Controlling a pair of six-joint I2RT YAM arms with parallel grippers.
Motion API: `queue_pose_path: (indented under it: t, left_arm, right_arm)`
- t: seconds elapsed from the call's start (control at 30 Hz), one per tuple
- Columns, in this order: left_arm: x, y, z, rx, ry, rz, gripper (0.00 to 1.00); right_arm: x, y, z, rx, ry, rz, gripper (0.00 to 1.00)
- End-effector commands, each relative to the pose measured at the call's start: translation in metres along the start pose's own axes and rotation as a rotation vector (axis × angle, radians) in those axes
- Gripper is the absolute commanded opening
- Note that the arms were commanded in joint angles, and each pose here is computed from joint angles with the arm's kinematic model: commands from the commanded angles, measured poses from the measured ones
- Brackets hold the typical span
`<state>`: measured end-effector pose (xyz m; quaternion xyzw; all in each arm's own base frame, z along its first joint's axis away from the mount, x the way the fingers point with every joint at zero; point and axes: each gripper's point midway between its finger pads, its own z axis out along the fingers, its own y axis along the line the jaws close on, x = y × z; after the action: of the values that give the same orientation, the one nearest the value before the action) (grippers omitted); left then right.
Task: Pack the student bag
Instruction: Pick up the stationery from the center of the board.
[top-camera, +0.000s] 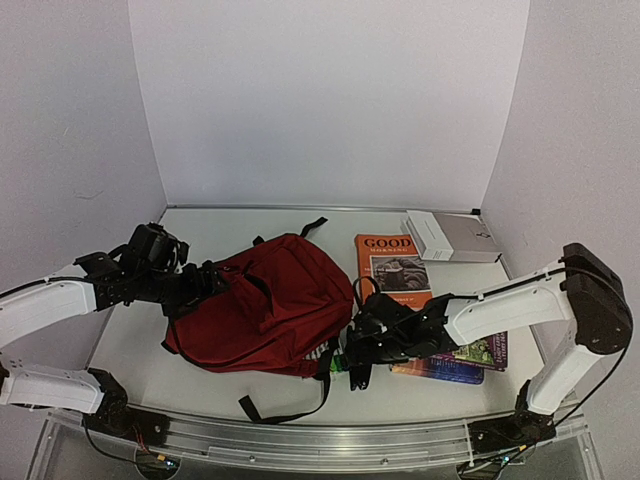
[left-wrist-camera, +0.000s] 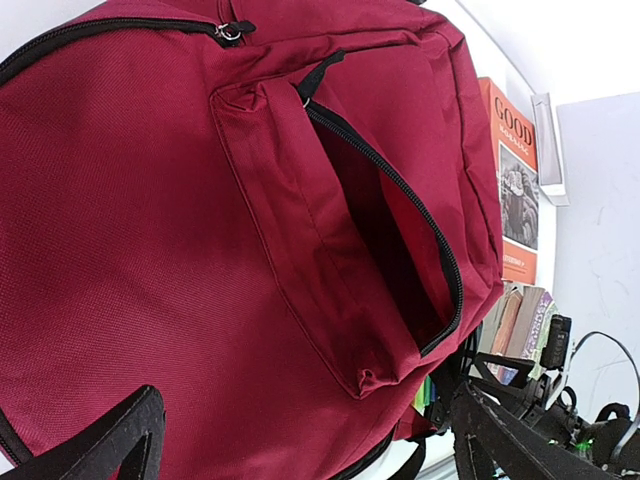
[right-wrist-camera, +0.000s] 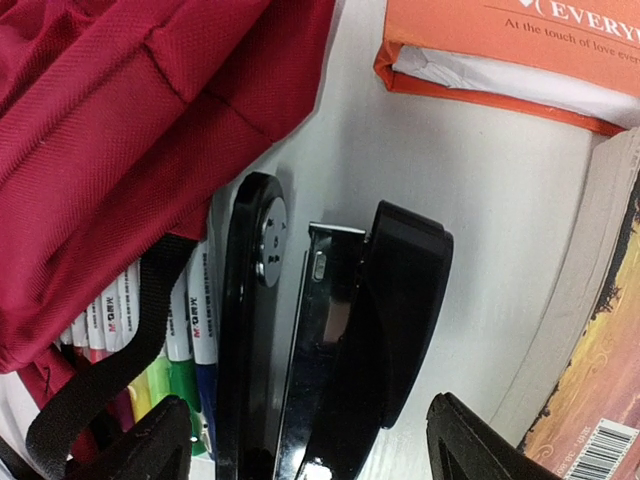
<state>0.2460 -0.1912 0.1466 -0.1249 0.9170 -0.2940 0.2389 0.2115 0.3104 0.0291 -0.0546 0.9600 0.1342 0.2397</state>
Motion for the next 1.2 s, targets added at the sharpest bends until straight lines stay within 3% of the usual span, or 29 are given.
queue_pose_path:
  t: [0.0,0.3,0.67,0.9,1.17]
  left_arm:
    - [-0.004,-0.004,0.003,0.016,-0.008,-0.006,1.00]
    - [-0.003,-0.003,0.005,0.015,0.000,-0.004,1.00]
    - [0.000,-0.006,0.005,0.029,0.017,0.016,1.00]
    - [0.002,-0.026,0.005,0.106,0.053,0.104,1.00]
    - [0.000,-0.052,0.004,0.189,0.085,0.187,1.00]
  right_arm:
    - [-0.003,-0.002,0.009,0.045,-0.022,-0.013,0.79]
    - [-0.006,-0.001,0.017,0.071,-0.037,-0.013,0.77]
    - [-0.007,-0.009,0.026,0.116,-0.066,0.007,0.57]
    - [-0.024,-0.012,0.003,0.101,-0.142,0.026,0.33]
    - [-0.040,-0.013,-0.024,0.056,-0.198,0.043,0.31]
